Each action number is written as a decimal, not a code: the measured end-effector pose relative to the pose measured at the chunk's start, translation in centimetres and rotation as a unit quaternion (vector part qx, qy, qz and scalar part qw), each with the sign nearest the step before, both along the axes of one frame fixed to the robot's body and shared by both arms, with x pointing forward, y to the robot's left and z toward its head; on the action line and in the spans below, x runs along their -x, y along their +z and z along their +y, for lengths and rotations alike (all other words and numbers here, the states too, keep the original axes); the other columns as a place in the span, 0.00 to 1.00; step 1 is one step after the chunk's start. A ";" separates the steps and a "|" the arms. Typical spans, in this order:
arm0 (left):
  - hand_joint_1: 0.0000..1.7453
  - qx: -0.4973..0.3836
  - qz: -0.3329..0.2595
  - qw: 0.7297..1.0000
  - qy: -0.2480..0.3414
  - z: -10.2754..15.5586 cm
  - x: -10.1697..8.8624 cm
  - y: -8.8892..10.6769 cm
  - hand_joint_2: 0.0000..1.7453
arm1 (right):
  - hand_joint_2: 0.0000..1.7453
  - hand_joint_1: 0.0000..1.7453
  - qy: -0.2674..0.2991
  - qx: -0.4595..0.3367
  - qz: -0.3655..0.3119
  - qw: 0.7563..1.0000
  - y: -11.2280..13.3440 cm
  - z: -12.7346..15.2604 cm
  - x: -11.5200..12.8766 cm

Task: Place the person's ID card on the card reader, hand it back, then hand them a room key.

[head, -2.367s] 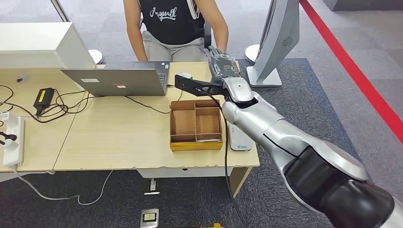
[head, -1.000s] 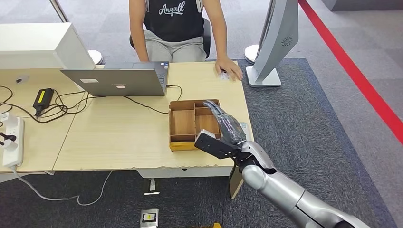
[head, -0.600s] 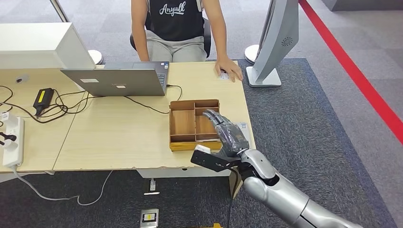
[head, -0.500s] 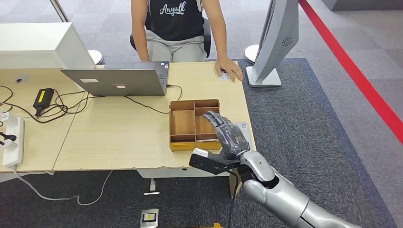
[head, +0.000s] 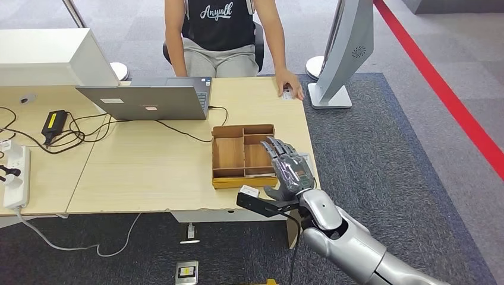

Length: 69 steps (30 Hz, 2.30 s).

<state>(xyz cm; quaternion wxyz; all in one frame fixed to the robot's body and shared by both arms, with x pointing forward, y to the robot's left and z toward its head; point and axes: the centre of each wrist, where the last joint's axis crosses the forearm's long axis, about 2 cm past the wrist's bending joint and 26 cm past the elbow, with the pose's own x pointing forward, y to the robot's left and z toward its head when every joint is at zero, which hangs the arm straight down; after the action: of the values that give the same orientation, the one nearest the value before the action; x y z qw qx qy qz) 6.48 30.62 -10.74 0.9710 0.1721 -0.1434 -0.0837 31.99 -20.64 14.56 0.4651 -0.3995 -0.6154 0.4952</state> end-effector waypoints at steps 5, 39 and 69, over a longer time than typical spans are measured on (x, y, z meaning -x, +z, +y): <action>0.00 0.000 0.000 1.000 0.000 0.0 0.0 0.0 0.00 | 1.00 0.00 -0.004 0.003 0.000 1.000 0.1 0.1 -0.3; 0.00 -0.004 0.004 1.000 0.012 -0.1 -0.2 0.0 0.00 | 1.00 0.00 0.007 0.035 0.087 0.996 -2.4 3.3 -2.9; 0.00 -0.004 0.006 1.000 0.017 -0.2 -0.2 0.0 0.00 | 1.00 0.00 -0.011 0.030 0.099 0.995 -3.6 2.5 -3.0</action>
<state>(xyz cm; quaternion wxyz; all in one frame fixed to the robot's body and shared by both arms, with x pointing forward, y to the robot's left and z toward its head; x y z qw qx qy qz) 6.65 30.44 -10.71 0.9725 0.1777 -0.1342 -0.0685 35.02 -18.17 10.98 0.5173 -0.3690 -0.5469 0.5451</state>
